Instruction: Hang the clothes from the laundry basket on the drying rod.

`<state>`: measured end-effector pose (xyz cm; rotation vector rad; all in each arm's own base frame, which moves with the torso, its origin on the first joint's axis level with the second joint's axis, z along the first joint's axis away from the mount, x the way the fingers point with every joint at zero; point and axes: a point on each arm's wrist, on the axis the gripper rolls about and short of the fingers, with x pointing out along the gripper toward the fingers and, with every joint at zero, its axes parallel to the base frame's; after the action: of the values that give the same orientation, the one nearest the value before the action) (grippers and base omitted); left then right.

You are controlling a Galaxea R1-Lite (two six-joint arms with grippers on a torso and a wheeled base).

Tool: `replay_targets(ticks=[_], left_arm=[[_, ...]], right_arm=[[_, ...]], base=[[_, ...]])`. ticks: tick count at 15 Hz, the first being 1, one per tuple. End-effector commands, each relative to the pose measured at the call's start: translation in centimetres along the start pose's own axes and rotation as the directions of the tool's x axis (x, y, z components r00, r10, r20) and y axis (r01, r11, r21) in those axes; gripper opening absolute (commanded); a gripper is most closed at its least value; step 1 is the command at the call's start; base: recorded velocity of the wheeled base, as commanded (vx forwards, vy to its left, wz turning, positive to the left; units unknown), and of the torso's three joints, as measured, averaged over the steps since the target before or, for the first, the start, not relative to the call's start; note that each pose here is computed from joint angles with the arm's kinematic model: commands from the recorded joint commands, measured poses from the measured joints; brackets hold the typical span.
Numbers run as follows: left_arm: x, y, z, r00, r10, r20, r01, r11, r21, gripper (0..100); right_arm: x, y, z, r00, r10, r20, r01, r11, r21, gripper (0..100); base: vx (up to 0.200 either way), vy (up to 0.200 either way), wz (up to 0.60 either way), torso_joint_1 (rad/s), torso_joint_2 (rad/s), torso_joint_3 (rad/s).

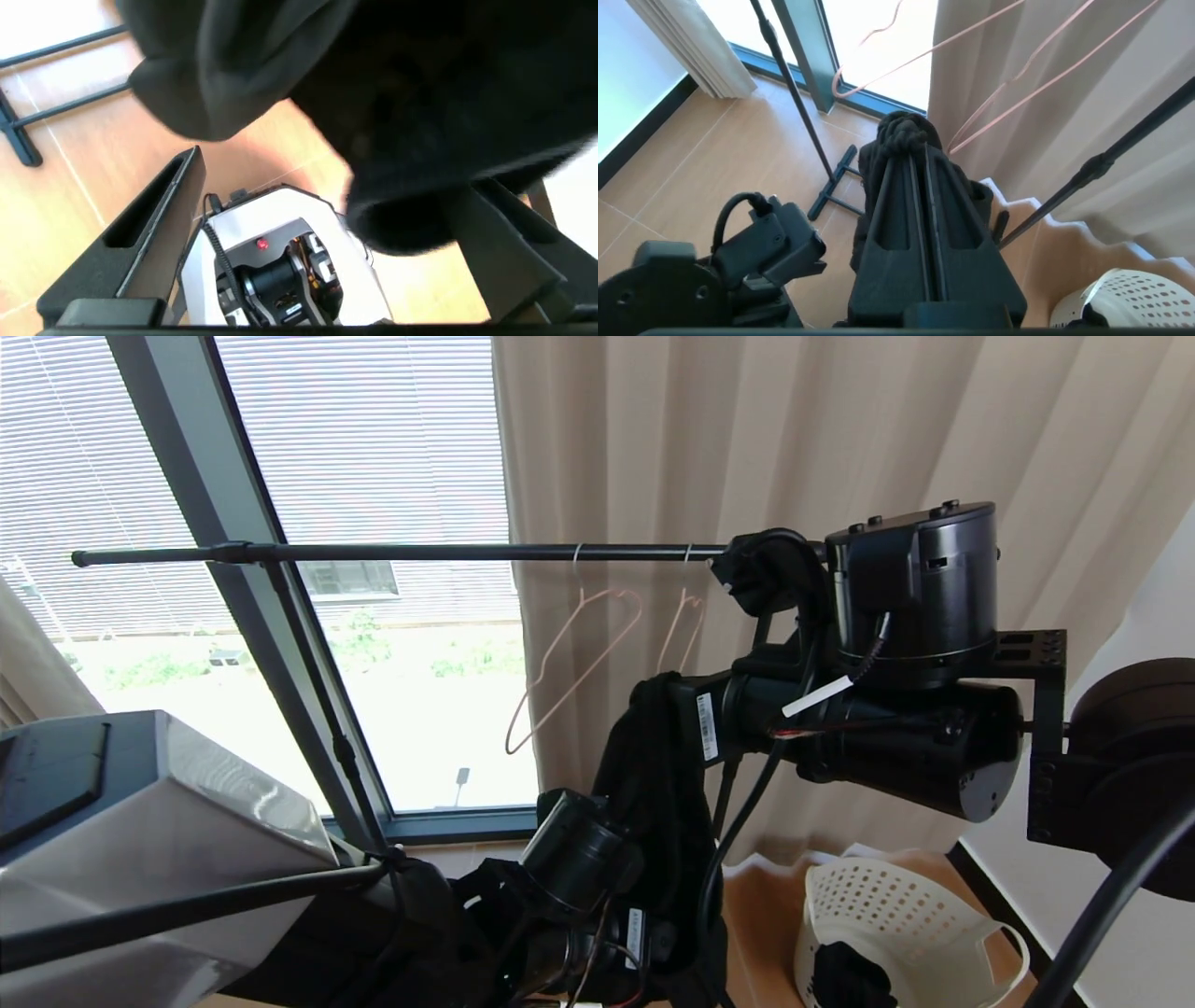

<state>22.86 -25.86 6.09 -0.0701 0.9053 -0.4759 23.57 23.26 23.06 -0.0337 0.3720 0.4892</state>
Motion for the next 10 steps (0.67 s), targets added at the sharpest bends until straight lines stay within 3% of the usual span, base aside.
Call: replay_targets(ticks=[1,9,10], left_arm=[[1.2,0.1,-0.5,0.999,0.018,-0.026,-0.018,1.0,-0.001,100],[1.3,-0.2,-1.2,0.999,0.04,-0.032,-0.039,0.999,0.019,100],[1.1,-0.1,-1.1,0.999,0.047,-0.023,-0.046,0.999,0.021,0]], right_arm=[[-0.8,-0.2,0.4,1.0,0.002,0.018,-0.002,1.0,0.005,0],[-0.7,-1.8,1.0,0.998,-0.045,0.036,0.044,0.999,0.026,0],[-0.6,-2.0,1.0,0.998,-0.054,0.036,0.053,0.998,0.029,0]], base=[[0.0,0.0,0.0,0.0,0.0,0.0],[0.0,0.0,0.0,0.0,0.0,0.0],[0.0,0.0,0.0,0.0,0.0,0.0]])
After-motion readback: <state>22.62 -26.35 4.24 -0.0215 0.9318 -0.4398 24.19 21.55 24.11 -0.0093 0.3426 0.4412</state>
